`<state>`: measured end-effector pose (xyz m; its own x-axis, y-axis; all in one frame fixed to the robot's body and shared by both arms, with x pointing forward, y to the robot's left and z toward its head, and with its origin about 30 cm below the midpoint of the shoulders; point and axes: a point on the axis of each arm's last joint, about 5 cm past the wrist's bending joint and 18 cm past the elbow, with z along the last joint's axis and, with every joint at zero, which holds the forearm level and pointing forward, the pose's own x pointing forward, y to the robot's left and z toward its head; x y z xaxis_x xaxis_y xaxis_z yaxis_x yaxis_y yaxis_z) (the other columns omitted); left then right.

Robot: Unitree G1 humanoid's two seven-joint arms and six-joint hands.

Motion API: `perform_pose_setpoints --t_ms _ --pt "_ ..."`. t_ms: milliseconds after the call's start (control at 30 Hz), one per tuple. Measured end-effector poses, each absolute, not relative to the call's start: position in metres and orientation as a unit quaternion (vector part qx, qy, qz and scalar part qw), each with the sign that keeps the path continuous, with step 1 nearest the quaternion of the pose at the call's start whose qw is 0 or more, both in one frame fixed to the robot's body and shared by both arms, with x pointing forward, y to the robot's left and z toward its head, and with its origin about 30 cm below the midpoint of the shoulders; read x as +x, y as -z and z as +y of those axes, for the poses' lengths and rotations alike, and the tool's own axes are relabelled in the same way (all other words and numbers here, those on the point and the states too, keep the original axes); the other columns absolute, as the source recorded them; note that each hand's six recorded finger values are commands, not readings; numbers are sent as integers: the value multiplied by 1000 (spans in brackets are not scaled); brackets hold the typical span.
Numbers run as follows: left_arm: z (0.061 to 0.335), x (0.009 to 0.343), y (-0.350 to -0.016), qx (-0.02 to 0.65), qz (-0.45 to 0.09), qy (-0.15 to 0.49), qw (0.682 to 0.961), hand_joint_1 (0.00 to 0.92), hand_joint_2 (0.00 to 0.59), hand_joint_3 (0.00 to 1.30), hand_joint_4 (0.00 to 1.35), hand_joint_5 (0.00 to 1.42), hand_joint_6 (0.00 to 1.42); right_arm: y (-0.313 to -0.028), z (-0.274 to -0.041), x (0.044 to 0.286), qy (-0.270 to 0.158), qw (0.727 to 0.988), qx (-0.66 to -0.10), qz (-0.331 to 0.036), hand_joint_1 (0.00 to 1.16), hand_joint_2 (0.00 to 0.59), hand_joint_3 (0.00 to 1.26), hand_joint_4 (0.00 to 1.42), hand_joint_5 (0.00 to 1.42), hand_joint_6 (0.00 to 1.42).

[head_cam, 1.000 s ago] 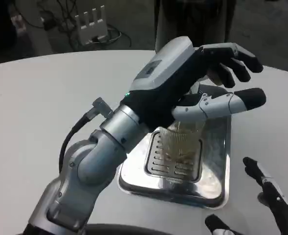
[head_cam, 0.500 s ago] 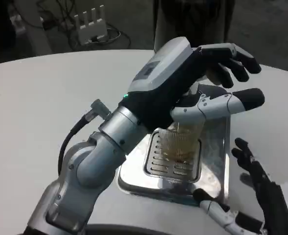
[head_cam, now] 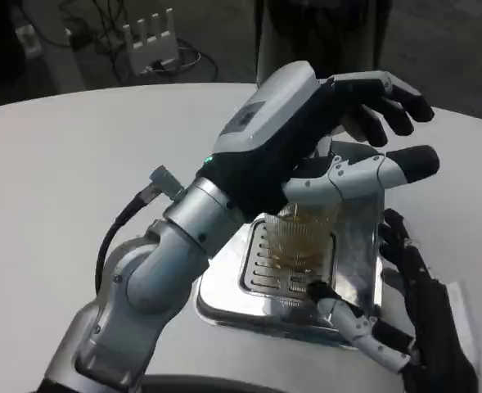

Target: Grasp the cup under the faucet to collect the drink, then remove the cup.

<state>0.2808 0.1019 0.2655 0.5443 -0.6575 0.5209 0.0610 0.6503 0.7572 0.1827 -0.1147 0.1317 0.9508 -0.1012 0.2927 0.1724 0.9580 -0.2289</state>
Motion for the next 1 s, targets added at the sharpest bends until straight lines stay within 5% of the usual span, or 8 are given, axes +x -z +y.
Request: perform_pose_setpoints --t_ms 1000 --pt "108 289 -267 359 -412 215 809 0 99 534 526 589 555 -145 -86 240 71 976 -125 -162 742 195 59 71 120 197"
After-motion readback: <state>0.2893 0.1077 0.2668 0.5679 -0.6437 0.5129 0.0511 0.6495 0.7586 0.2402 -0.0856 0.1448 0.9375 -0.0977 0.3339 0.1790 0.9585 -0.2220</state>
